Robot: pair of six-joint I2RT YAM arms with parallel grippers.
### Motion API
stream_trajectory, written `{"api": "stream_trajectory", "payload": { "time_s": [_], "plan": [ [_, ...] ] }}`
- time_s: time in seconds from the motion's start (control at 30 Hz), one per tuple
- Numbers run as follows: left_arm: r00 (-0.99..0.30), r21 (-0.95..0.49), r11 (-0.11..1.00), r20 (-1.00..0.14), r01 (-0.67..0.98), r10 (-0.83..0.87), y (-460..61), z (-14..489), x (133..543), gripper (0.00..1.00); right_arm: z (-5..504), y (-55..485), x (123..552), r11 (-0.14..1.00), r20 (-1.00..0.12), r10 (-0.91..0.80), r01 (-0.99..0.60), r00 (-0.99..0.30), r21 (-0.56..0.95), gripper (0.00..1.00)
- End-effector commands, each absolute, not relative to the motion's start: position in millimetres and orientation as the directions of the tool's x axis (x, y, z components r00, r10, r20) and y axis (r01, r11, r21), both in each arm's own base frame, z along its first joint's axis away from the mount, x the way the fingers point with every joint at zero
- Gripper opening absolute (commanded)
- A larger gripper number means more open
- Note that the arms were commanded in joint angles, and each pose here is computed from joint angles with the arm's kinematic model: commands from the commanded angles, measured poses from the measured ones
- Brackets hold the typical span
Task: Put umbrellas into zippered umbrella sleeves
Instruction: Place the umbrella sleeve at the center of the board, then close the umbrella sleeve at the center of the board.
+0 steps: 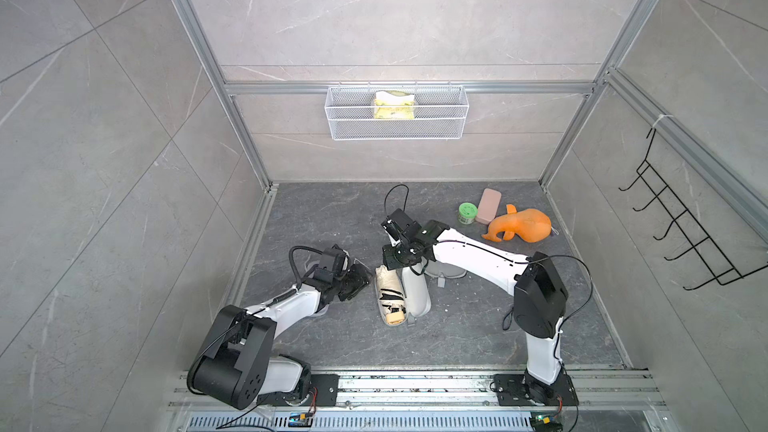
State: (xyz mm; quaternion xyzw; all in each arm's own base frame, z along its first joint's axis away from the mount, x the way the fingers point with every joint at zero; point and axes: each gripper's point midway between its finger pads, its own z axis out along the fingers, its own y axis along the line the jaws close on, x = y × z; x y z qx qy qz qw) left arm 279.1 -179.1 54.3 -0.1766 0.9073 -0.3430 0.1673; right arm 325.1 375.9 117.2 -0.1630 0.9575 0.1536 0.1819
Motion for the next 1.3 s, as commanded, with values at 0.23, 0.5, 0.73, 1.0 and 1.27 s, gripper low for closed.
{"api": "stream_trajectory", "payload": {
  "time_s": [0.23,0.5,0.73,1.0,1.27],
  "plan": [
    [-0.877,-0.705,0.682,-0.184,-0.198,-0.445,-182,55,280,0.54,20,359,307,0.929,-0.207,-0.357,-0.369,-0.911,0.021,0.38],
    [-0.88,-0.699,0.689,-0.186,-0.194,-0.437,-181,54,278,0.54,22,362,304,0.932,-0.236,-0.34,-0.361,-0.91,0.047,0.39],
    [-0.88,-0.708,0.684,-0.2,-0.175,-0.431,-181,66,274,0.6,133,376,329,0.879,-0.439,-0.311,-0.431,-0.843,0.203,0.62],
    [-0.884,-0.728,0.658,-0.16,-0.194,-0.438,-182,65,262,0.63,132,285,317,0.884,-0.329,-0.191,-0.308,-0.925,0.352,0.69],
    [-0.891,-0.718,0.669,-0.156,-0.195,-0.427,-194,54,252,0.63,92,273,277,0.851,-0.201,-0.156,-0.235,-0.967,0.469,0.72]
  ]
}}
